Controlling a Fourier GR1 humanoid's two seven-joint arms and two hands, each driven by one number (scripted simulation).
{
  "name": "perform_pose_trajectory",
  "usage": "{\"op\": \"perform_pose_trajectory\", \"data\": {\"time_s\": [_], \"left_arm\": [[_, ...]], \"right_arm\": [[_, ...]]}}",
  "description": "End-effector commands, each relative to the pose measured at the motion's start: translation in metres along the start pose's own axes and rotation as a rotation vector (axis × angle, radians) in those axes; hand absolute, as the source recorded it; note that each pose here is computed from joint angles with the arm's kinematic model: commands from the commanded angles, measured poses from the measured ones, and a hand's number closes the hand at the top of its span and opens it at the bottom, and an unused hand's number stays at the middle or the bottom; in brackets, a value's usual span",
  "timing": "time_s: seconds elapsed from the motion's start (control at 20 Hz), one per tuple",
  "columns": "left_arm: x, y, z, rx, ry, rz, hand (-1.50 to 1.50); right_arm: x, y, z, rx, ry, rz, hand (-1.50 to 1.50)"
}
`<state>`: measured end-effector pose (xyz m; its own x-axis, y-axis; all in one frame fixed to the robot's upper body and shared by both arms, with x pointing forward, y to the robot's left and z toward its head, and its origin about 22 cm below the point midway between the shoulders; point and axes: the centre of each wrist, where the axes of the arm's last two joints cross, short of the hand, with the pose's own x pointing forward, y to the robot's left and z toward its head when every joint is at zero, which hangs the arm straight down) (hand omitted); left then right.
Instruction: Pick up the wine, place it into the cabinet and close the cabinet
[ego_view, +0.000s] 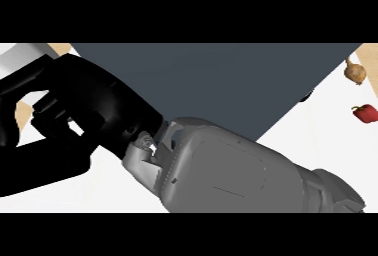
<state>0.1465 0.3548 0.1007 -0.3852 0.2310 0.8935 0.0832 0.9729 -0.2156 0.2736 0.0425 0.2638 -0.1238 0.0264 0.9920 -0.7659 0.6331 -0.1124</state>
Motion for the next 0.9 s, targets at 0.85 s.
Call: {"op": "perform_pose_trajectory", "data": {"time_s": [0.85], "left_arm": [[0.025,0.03,-0.011,0.024,-0.02,-0.039,-1.5]], "right_arm": [[-0.057,-0.133,-0.046,-0.137,0.057,-0.114,1.5]]}}
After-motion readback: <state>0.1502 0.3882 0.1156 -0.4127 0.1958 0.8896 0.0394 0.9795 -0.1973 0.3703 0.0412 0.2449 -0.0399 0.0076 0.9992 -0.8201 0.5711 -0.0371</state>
